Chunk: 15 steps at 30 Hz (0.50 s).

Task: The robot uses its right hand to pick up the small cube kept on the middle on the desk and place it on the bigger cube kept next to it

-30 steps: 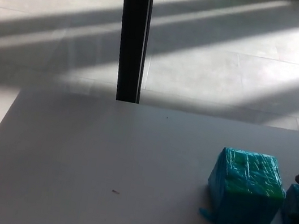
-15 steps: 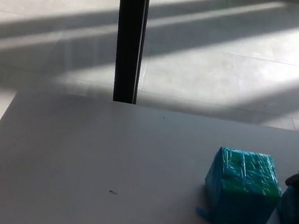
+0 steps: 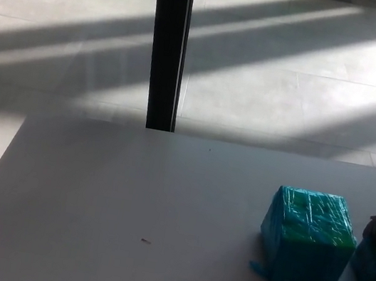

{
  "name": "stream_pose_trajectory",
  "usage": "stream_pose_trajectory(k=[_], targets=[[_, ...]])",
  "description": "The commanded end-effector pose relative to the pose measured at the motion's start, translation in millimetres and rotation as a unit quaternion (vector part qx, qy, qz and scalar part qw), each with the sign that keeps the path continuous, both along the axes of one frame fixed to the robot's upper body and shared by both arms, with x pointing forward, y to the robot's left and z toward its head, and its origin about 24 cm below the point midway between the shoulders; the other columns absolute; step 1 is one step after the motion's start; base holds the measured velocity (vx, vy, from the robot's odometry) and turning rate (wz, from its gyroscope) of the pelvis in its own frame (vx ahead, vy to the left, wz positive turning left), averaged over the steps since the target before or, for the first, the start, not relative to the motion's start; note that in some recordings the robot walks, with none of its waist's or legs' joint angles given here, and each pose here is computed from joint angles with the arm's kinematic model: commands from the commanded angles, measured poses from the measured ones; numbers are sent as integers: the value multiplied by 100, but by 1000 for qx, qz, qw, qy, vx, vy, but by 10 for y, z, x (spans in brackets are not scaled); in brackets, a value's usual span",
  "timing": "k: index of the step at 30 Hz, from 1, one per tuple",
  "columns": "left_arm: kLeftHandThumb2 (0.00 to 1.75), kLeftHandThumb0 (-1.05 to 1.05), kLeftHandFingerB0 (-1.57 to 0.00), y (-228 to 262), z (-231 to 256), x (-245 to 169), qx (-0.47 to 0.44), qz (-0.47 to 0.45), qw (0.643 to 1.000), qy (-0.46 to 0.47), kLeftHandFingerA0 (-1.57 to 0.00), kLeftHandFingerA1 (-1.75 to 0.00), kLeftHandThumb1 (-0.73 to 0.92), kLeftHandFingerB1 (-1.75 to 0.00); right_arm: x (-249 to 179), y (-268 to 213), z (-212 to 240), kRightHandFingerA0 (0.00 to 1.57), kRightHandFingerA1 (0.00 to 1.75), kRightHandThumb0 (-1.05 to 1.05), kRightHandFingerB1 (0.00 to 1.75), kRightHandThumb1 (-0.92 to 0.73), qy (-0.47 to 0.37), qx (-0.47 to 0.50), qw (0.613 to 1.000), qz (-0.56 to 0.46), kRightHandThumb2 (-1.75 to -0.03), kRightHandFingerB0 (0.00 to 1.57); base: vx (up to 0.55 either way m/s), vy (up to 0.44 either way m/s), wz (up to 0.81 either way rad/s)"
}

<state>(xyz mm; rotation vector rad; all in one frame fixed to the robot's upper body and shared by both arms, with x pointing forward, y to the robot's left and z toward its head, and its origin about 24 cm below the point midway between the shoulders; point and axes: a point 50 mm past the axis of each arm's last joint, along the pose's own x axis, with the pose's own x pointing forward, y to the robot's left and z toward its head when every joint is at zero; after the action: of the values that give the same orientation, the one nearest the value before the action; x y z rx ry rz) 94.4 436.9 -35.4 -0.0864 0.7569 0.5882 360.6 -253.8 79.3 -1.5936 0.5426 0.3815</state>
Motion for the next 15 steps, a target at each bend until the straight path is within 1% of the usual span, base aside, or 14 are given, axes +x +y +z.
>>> stream_pose_trajectory(k=[1,3,4,5,6,7,8,9,10,11,12,13,14,15], targets=[[100,-72,-31,94,115,19,16,-4,1000,-2,-43,-63,61,-54,-422,-251,-562,77,161,-31,86,-88,-52,-77,994,61,-72,72,0,0,0],[100,-71,-30,93,121,22,15,-4,1000,-6,-42,-64,60,-55,-441,-248,-557,78,160,-29,78,-86,-95,-60,991,74,-72,76,0,0,0],[63,-73,-35,93,119,21,16,-5,1000,-4,-47,-56,78,-43,-447,-247,-545,79,160,-30,80,-85,-116,-56,988,82,-71,77,0,0,0],[100,-71,-30,93,118,21,15,-4,1000,-4,-43,-64,60,-54,-446,-247,-533,84,165,-31,101,-85,-132,-46,987,84,-65,77,0,0,0],[63,-72,-37,92,115,21,14,-1,1000,-5,-49,-58,77,-44,-439,-248,-504,83,170,-27,112,-82,-156,-27,984,86,-70,73,0,0,0],[63,-71,-36,90,107,17,13,3,1000,-5,-50,-58,78,-43,-418,-246,-457,83,171,-24,121,-77,-171,-11,982,82,-80,73,0,0,0],[63,-71,-36,87,100,12,11,5,1000,-4,-50,-58,78,-43,-399,-243,-409,83,171,-24,121,-77,-183,5,980,75,-80,73,0,0,0],[100,-72,-31,87,97,10,7,10,1000,-7,-46,-66,60,-55,-384,-238,-356,84,165,-25,94,-74,-194,13,978,78,-77,78,0,0,0],[100,-70,-32,92,100,2,9,10,1000,-6,-47,-66,59,-55,-361,-229,-320,84,162,-25,87,-74,-199,23,977,76,-79,81,0,0,0],[62,-71,-37,93,102,-2,10,7,1000,-4,-50,-59,77,-44,-345,-228,-284,84,159,-26,80,-73,-205,30,975,76,-78,83,0,0,0],[100,-76,-33,94,104,-5,9,4,1000,-4,-46,-65,62,-55,-324,-235,-207,87,155,-24,63,-70,-219,45,972,75,-79,77,0,0,0],[63,-73,-37,93,105,-6,11,1,1000,-3,-49,-59,78,-44,-312,-240,-170,84,159,-24,82,-71,-222,48,971,74,-78,75,0,0,0],[100,-76,-33,93,106,-9,13,-2,1000,-2,-47,-65,62,-55,-294,-252,-107,84,162,-23,115,-71,-227,55,970,73,-77,71,0,0,0],[100,-76,-33,96,105,-12,12,2,1000,-2,-47,-65,62,-55,-285,-260,-77,84,162,-23,115,-71,-232,62,968,70,-77,71,0,0,0]])
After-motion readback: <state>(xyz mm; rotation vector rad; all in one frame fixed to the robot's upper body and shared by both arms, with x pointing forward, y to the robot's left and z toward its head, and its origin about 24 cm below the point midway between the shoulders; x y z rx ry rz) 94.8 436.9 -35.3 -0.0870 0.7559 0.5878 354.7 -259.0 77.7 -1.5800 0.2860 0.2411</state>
